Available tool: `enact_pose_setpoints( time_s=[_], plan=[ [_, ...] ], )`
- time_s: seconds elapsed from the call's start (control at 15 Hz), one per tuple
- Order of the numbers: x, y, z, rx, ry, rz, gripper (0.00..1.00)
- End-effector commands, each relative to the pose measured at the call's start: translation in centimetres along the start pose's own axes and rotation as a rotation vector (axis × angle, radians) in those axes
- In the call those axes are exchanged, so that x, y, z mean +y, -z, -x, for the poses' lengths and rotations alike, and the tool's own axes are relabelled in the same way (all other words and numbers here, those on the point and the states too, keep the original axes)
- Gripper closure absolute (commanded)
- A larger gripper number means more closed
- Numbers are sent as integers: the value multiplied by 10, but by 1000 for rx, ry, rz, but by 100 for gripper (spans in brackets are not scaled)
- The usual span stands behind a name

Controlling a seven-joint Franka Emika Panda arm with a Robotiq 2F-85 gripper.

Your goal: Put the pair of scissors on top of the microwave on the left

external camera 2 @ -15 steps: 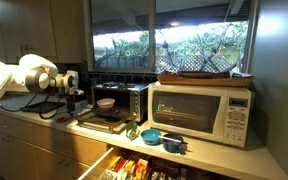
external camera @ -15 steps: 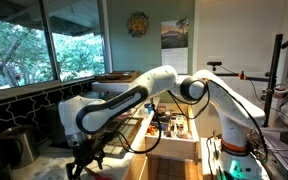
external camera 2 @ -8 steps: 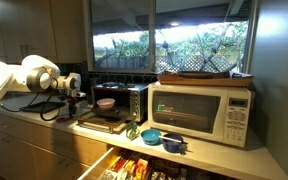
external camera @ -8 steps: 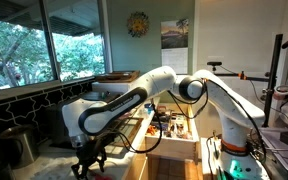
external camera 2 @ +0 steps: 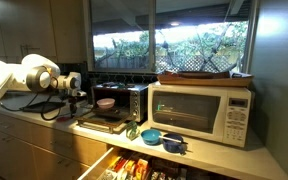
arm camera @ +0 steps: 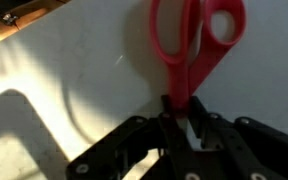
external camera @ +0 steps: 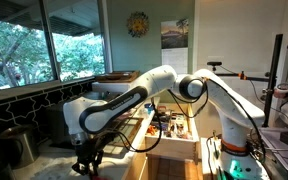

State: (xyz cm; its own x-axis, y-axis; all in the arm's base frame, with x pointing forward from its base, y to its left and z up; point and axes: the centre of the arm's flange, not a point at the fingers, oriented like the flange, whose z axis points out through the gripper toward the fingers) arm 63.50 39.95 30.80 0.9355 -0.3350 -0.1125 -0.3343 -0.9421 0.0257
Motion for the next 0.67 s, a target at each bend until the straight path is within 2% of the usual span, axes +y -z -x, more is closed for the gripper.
enact_pose_setpoints(
  time_s=[0.0,0.2,0.6],
  plan=[
    [20,-6,3,8,-7,-6,94],
    [14,16,3,49,2,-50,94],
    [-13,125,30,237,50,-232,94]
  ],
)
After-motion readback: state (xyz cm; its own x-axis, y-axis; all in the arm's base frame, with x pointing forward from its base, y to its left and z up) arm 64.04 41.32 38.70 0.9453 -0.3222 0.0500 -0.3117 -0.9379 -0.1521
